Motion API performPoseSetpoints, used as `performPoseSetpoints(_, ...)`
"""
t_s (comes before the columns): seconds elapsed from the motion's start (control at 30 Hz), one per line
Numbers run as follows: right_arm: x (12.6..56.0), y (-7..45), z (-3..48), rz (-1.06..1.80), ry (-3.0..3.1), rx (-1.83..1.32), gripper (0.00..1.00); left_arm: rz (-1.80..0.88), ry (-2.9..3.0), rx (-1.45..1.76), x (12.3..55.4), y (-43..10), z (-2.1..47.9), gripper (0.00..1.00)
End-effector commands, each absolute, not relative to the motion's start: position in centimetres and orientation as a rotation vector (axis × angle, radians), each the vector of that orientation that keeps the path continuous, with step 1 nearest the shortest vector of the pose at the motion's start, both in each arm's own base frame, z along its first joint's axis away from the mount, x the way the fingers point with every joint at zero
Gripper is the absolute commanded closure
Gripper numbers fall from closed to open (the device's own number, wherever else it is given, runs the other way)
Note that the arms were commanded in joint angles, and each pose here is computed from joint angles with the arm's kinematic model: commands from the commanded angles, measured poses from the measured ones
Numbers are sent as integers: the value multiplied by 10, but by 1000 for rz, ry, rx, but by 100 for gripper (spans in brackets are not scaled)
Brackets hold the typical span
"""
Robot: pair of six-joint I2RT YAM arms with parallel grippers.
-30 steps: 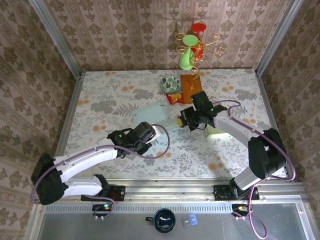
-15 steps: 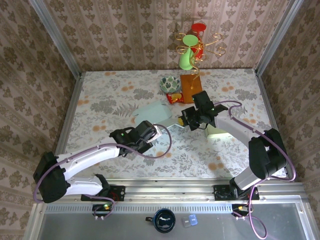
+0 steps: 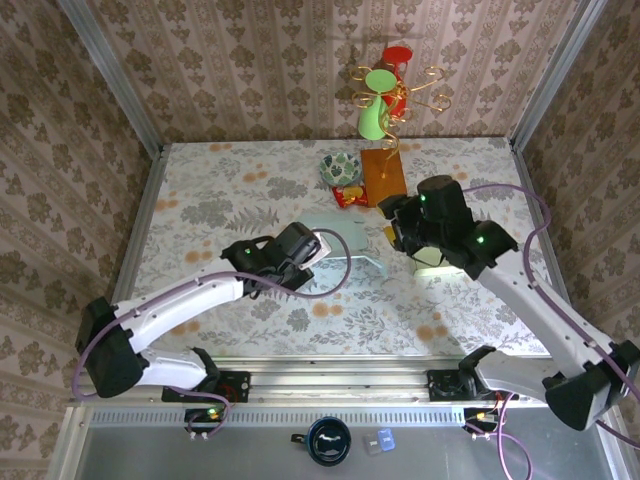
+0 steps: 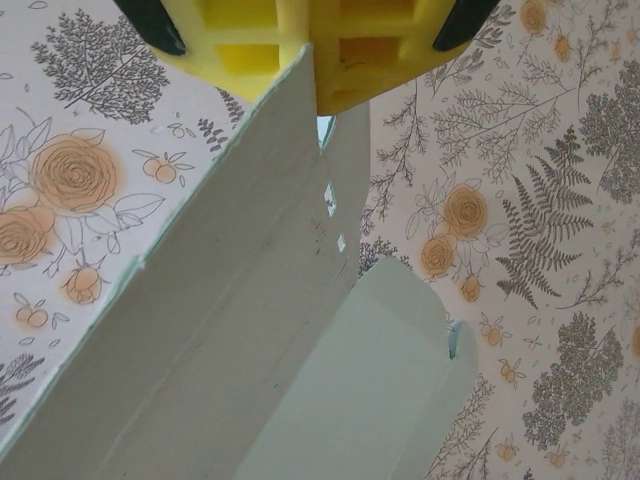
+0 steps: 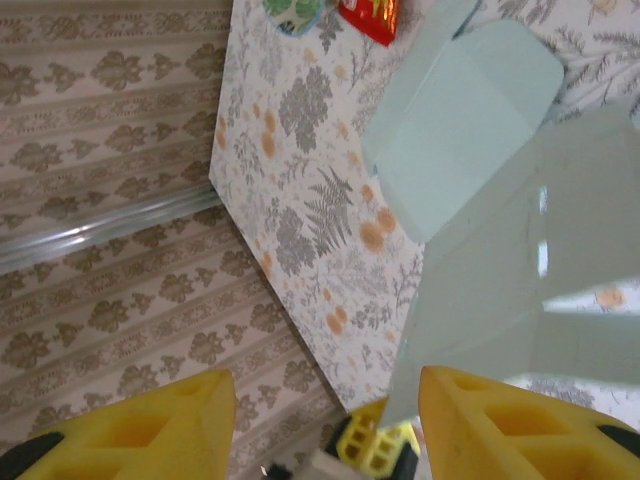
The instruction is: Fold the paper box
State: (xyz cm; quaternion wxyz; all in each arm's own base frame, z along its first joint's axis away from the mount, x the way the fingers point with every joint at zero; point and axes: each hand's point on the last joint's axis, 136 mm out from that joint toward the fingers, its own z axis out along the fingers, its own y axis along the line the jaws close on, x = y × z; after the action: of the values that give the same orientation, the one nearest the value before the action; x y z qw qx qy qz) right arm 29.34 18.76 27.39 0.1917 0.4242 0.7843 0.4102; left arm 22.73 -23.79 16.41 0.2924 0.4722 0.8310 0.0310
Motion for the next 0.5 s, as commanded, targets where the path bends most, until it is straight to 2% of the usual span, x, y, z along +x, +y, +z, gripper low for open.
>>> performPoseSetpoints(0.0, 276, 185, 251, 1033, 2243, 1318, 47, 54, 2276, 1208, 229, -240, 173, 100)
performPoseSetpoints(0.13, 263, 220, 241, 1118, 2292, 1415, 45, 11, 2313, 1167, 232, -250, 181, 100)
performPoseSetpoints(0.27, 270, 241, 241, 1110, 2333, 1386, 42, -35, 2336, 1148, 232, -259, 187, 100)
performPoseSetpoints(0.4, 285, 254, 234, 1114, 2327, 1399, 43, -68, 2349, 1127, 233, -265, 194, 100)
performPoseSetpoints(0.47, 289, 257, 231, 1086, 2342, 1392, 47, -87, 2355, 1109, 233, -267, 198, 100)
